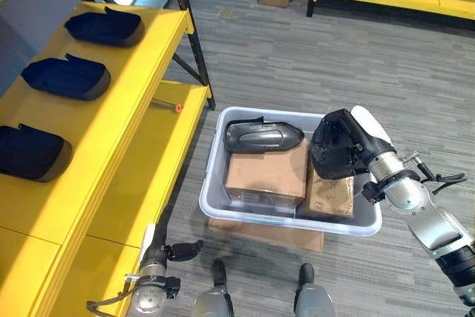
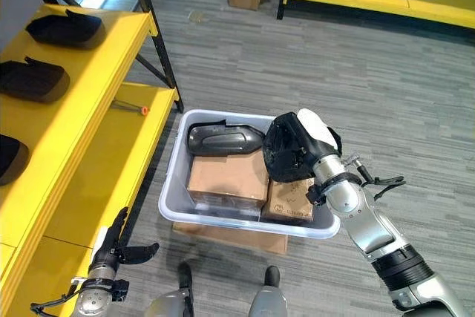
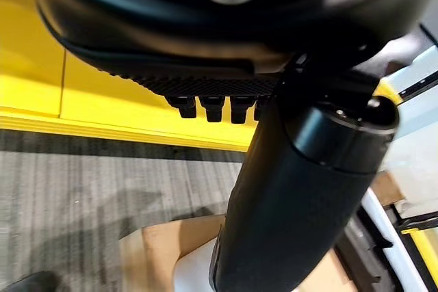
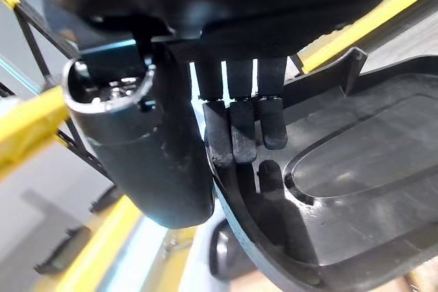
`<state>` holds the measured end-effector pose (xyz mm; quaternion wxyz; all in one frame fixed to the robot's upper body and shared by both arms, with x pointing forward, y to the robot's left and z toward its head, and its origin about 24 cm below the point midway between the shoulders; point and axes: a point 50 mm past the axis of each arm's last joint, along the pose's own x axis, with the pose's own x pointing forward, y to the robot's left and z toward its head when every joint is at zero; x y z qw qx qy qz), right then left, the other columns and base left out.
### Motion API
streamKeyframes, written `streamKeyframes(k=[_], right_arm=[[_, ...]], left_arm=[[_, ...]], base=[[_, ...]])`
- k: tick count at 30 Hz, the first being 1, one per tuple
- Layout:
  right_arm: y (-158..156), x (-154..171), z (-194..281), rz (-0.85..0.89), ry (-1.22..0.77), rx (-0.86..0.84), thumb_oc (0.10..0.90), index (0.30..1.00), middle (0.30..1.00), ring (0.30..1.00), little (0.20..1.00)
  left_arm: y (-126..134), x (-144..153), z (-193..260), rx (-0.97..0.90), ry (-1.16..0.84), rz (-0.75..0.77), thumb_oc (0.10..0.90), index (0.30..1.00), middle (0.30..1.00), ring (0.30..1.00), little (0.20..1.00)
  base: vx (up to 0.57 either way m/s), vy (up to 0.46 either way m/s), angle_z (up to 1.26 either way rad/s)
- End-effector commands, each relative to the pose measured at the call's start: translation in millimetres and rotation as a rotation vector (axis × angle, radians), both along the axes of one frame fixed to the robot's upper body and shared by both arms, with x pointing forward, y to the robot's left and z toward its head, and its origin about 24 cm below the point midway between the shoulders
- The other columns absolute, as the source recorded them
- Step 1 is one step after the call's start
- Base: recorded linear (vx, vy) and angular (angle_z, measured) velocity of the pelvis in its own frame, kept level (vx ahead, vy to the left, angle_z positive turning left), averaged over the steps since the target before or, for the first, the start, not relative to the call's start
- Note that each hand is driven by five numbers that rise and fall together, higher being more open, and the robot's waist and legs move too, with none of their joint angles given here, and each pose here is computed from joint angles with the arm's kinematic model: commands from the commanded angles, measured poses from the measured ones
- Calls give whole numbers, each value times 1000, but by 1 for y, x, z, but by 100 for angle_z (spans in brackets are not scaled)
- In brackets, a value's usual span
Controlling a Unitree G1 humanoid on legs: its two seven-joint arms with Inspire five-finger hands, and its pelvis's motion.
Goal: Move parts from the plastic box to the shelf.
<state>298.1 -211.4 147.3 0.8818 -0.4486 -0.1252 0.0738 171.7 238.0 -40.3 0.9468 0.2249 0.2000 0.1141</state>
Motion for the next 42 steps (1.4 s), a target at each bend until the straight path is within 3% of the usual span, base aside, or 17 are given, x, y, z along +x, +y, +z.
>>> streamKeyframes(k=[1, 22, 42], right_arm=[[26, 7, 75, 137, -317, -104, 400, 300, 300, 300, 300], [74, 18, 40, 318, -211, -325, 400, 300, 300, 300, 300], [34, 2, 25, 230, -152, -390, 400, 300, 300, 300, 300]], left_arm=[[15, 19, 39, 124, -214, -19, 900, 1000, 1000, 1000, 1000], [16, 34, 54, 166, -299, -41, 900, 1000, 1000, 1000, 1000], [21, 34, 60, 170, -325, -23, 900, 1000, 1000, 1000, 1000]], base=[[-72, -14, 2], [-28, -10, 0], [-2, -3, 1]])
